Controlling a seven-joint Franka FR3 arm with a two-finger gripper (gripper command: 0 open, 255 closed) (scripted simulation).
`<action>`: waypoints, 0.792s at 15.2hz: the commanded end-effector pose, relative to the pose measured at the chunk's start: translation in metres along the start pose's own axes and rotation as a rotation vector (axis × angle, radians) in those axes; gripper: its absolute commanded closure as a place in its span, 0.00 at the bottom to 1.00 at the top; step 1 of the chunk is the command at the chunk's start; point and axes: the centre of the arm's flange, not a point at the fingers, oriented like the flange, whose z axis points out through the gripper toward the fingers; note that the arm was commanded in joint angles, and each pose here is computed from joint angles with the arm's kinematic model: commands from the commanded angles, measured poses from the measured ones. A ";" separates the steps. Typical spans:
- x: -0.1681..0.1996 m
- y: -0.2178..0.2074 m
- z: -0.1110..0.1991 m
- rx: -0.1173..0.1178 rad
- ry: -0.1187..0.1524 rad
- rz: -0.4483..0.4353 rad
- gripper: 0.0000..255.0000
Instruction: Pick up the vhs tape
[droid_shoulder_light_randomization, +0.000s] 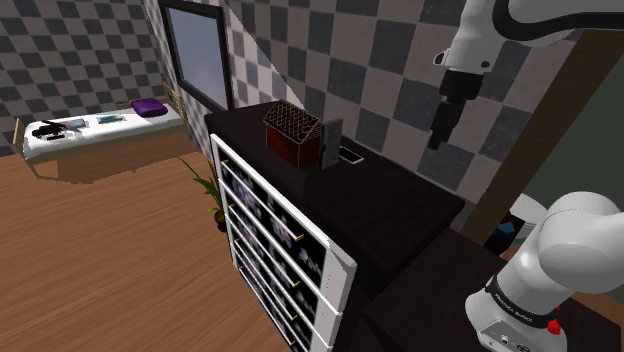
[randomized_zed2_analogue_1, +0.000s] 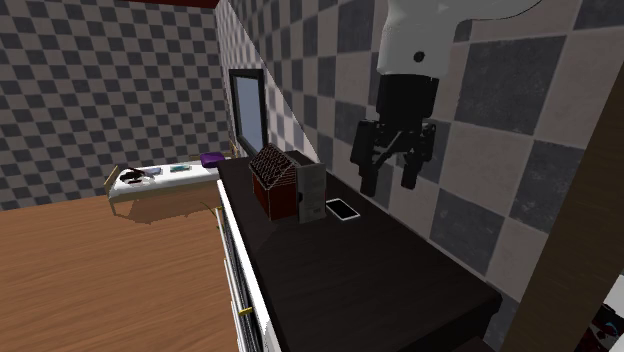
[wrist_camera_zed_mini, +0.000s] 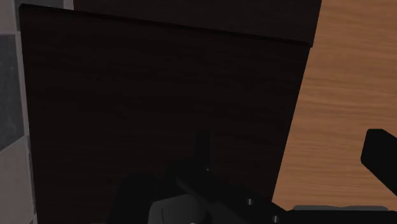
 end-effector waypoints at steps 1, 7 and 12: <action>0.000 0.000 0.000 0.000 0.000 0.000 0.00; 0.053 0.056 0.007 -0.025 -0.017 -0.200 0.00; 0.105 0.094 0.012 -0.046 -0.031 -0.367 0.00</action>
